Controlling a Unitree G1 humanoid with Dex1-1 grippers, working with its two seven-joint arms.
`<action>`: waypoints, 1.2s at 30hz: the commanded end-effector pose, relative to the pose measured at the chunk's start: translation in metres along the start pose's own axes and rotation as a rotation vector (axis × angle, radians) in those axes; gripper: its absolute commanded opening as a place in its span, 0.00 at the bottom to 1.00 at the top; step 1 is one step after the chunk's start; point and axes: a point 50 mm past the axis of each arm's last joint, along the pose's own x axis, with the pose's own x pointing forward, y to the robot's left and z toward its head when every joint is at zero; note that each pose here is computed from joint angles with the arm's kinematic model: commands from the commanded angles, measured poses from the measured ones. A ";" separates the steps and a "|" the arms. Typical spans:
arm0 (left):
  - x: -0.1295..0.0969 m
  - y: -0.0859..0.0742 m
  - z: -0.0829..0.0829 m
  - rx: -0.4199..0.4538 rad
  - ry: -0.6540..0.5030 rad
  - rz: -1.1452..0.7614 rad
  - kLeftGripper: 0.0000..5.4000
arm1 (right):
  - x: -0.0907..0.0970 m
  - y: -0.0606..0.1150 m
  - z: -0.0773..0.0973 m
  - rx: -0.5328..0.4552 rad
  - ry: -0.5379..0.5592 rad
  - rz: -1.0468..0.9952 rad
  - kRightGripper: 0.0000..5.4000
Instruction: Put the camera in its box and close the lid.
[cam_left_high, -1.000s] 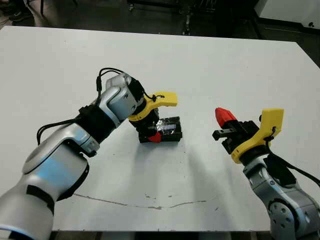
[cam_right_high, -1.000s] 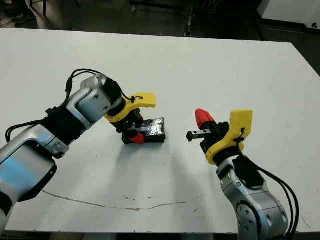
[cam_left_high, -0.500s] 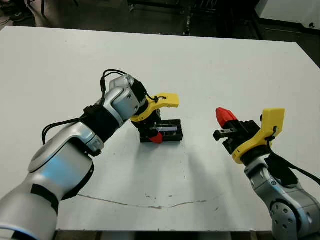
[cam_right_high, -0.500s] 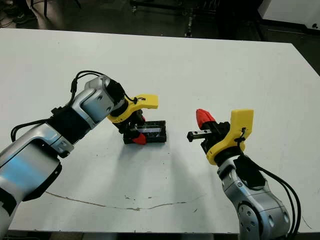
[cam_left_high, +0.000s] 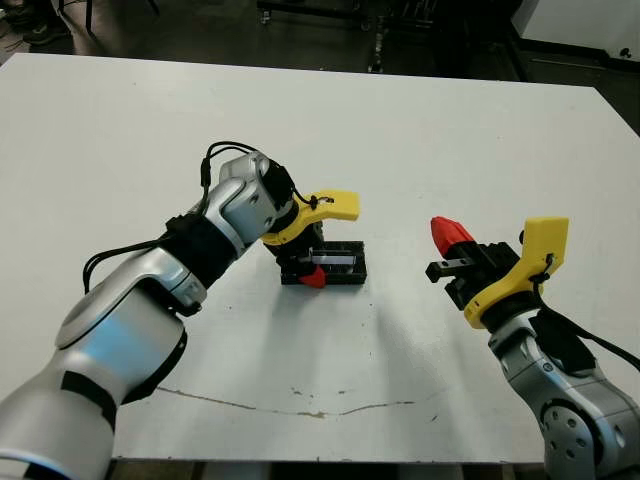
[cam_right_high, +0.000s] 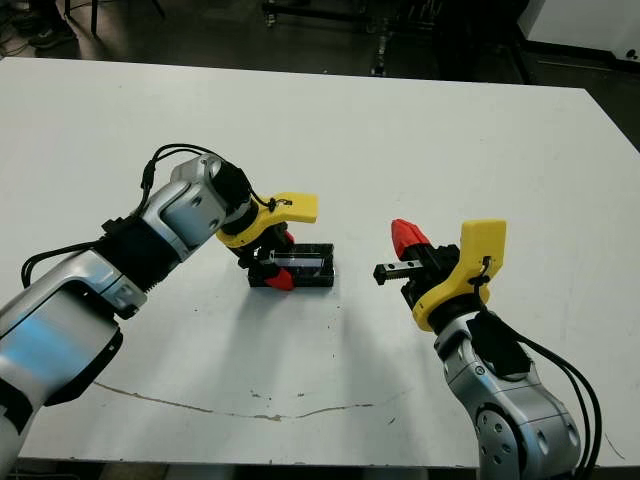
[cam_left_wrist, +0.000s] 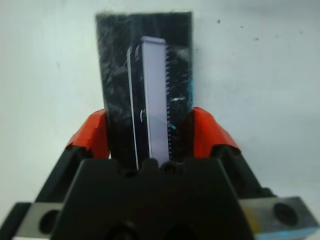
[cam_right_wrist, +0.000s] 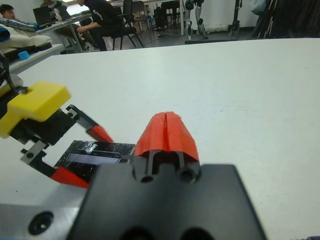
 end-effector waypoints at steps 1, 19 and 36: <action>0.021 -0.013 -0.008 0.017 0.004 -0.049 0.79 | -0.002 -0.004 -0.003 -0.003 0.007 -0.016 0.00; -0.011 -0.015 -0.042 -0.131 -0.053 0.087 1.00 | -0.001 -0.002 -0.003 -0.004 0.014 -0.020 0.00; -0.100 -0.040 -0.099 -0.298 -0.099 0.272 1.00 | -0.001 -0.003 -0.002 -0.007 0.011 -0.010 0.00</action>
